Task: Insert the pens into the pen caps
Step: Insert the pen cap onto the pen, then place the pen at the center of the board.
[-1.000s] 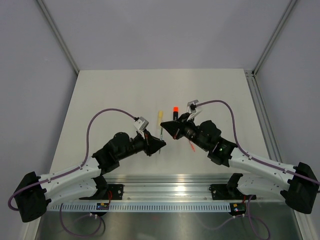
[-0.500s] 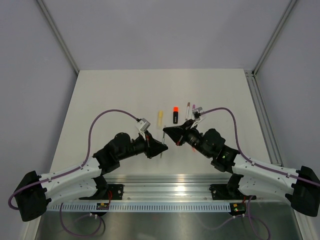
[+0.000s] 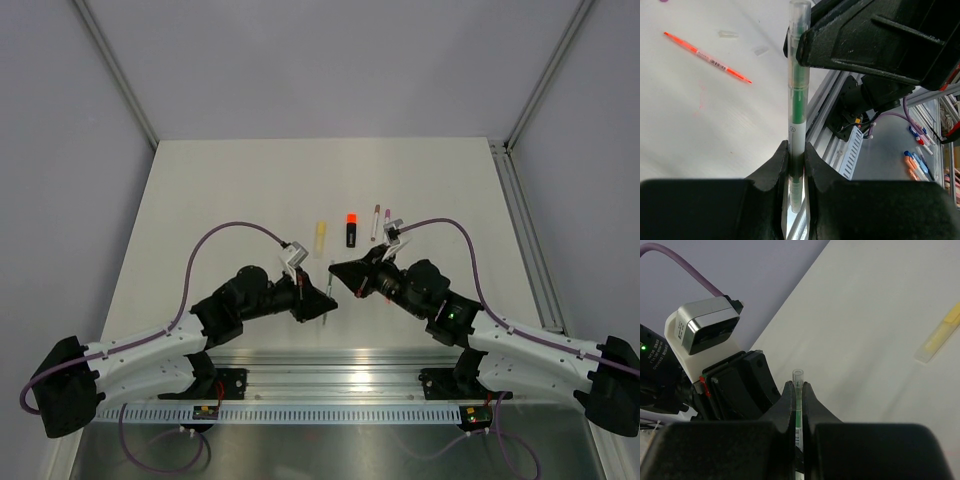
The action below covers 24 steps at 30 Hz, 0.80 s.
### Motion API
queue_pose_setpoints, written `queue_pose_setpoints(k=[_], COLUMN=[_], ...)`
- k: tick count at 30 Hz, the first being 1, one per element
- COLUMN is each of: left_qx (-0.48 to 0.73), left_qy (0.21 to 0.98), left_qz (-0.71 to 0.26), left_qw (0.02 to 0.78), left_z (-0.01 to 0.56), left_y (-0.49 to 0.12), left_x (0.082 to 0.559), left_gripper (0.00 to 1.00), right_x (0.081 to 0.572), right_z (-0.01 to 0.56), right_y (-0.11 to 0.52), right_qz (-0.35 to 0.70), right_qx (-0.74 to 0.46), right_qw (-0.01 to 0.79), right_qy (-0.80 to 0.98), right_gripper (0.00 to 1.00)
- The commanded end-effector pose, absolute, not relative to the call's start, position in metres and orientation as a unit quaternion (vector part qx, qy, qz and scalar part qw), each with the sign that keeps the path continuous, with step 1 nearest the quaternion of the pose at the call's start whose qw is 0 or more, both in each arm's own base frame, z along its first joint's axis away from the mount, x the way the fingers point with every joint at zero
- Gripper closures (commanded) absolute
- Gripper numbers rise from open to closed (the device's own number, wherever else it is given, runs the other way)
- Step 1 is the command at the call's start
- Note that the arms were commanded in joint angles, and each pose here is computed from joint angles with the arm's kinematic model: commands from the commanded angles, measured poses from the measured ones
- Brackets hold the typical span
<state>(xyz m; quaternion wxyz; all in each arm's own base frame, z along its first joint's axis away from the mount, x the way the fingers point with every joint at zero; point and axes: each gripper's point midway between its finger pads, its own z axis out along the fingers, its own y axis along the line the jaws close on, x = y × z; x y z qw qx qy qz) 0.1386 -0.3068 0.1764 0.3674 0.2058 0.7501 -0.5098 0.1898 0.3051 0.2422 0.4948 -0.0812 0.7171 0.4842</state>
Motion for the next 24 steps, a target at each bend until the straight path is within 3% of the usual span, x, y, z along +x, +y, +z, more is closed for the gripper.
queue_pose_setpoints(k=[1, 24], left_qx=[0.177, 0.136], left_qy=[0.664, 0.641], left_qz=[-0.54, -0.553], left_qw=[0.486, 0.515], left_z=[0.268, 0.293], left_y=[-0.311, -0.284], left_x=[0.169, 0.199], left_gripper=[1.0, 1.0], right_x=[0.14, 0.075], right_z=[0.171, 0.082], right_y=[0.308, 0.311], right_qz=[0.481, 0.423], right_qx=[-0.135, -0.139], right_qw=[0.363, 0.272], right_qy=[0.787, 0.853], right_gripper=[1.0, 1.0])
